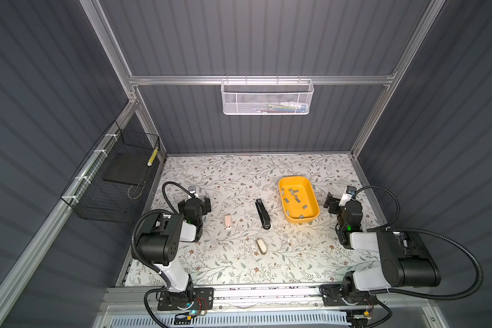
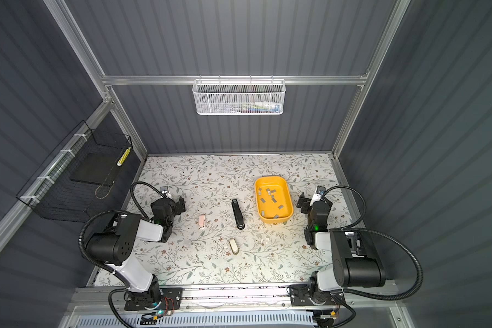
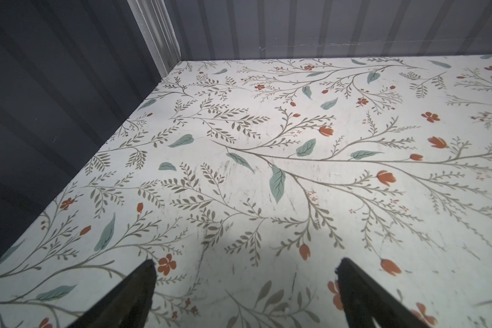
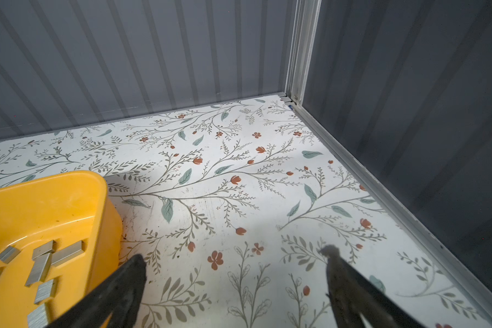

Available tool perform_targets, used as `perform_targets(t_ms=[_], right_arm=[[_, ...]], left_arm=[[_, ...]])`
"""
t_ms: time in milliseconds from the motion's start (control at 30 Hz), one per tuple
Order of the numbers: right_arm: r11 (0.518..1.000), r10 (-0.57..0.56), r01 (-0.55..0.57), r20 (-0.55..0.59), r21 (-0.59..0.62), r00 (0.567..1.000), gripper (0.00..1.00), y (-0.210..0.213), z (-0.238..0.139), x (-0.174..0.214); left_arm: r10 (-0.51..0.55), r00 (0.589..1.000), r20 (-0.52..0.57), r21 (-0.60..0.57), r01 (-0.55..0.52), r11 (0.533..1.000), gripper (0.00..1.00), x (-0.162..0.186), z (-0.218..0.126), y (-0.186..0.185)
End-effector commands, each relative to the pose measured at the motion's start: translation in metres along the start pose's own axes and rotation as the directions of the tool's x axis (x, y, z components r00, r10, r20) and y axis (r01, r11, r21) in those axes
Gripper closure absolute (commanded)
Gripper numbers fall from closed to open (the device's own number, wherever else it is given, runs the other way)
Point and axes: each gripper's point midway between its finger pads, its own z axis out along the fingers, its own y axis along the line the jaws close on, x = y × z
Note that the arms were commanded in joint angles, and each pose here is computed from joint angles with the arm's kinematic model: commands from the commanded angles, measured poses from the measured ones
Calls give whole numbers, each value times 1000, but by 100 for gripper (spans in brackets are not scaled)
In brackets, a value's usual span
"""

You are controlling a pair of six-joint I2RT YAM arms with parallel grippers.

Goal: Load the staples into the stapler

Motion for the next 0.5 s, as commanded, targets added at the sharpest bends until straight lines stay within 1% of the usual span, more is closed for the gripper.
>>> perform_targets(t_ms=[0, 67, 300, 367, 433, 467], right_arm=[[1000, 11, -11, 27, 16, 1000, 1, -3, 2, -8], [1000, 10, -11, 26, 16, 1000, 1, -3, 2, -8], [1000, 7, -7, 30, 12, 1000, 1, -3, 1, -8], [1000, 4, -4, 49, -6, 999, 1, -1, -3, -8], [1000, 18, -19, 98, 6, 995, 1, -4, -11, -14], [999, 32, -35, 108, 26, 994, 1, -9, -17, -16]], left_arm=[[12, 1000, 7, 3, -12, 1000, 0, -3, 2, 0], [-2, 1000, -3, 23, 2, 1000, 0, -2, 4, 2], [-2, 1000, 0, 22, 2, 1000, 0, -2, 4, 2], [-1, 1000, 1, 21, 1, 1000, 0, -3, 4, 2], [-3, 1000, 3, 20, 3, 1000, 0, -3, 3, 2], [-4, 1000, 24, -2, 4, 1000, 0, -8, 2, 6]])
